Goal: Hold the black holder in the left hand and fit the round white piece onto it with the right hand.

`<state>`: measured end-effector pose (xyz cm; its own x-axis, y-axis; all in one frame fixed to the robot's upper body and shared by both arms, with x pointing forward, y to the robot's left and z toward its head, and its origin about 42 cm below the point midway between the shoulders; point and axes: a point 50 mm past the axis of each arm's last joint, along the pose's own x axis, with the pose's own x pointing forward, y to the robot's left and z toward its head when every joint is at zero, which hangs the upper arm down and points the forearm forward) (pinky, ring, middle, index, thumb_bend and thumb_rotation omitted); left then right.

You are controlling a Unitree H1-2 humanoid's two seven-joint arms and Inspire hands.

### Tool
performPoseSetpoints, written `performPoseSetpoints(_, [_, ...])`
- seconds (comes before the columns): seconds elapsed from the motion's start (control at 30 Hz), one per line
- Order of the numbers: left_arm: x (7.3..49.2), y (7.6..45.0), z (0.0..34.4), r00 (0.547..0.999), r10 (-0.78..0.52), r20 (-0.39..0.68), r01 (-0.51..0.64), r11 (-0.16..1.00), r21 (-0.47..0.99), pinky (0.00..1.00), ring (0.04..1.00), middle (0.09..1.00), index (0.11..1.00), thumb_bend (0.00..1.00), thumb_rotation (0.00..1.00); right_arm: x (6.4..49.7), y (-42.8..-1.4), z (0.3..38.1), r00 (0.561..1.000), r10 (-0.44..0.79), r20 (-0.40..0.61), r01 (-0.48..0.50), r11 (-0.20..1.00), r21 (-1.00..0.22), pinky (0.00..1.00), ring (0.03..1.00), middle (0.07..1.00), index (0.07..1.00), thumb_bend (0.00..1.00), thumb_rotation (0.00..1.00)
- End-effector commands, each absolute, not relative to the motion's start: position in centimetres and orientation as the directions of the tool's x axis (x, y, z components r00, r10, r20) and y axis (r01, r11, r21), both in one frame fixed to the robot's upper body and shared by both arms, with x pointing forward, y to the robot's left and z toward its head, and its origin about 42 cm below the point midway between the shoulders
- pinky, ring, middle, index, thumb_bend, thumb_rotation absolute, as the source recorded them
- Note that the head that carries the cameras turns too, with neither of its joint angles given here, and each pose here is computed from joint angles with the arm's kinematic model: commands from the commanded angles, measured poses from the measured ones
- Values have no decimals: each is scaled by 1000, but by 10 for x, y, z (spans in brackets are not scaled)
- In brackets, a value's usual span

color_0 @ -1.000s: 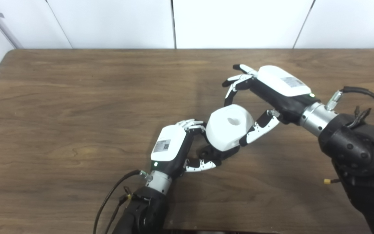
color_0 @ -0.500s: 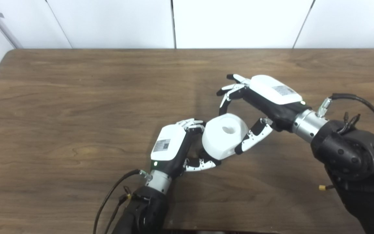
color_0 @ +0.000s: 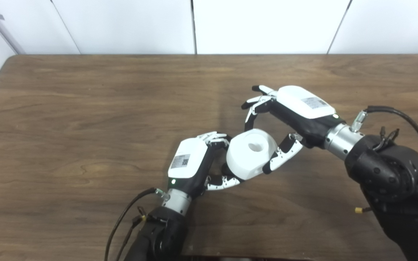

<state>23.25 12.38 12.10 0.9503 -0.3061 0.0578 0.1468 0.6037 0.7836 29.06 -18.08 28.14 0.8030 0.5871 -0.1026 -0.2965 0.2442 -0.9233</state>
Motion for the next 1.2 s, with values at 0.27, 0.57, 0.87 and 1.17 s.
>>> performPoseSetpoints(0.27, [229,128,113,959,-283,-17,188,590,785,823,838,772,489,510,44,293,-180,283,812,582,-50,-236,248,-939,907,980,830,482,525,137])
performPoseSetpoints(0.57, [228,126,113,959,-284,-16,189,592,783,827,837,771,489,510,44,296,-175,282,815,578,-45,-223,241,-944,912,980,833,482,525,137])
performPoseSetpoints(0.87, [228,124,115,958,-288,-14,190,593,783,844,841,774,489,510,45,298,-171,279,806,588,-68,-231,206,-951,896,969,829,483,525,140])
performPoseSetpoints(1.17, [228,123,117,958,-286,-14,189,593,783,841,841,774,489,510,46,296,-167,276,793,603,-87,-247,189,-950,892,967,828,483,525,141])
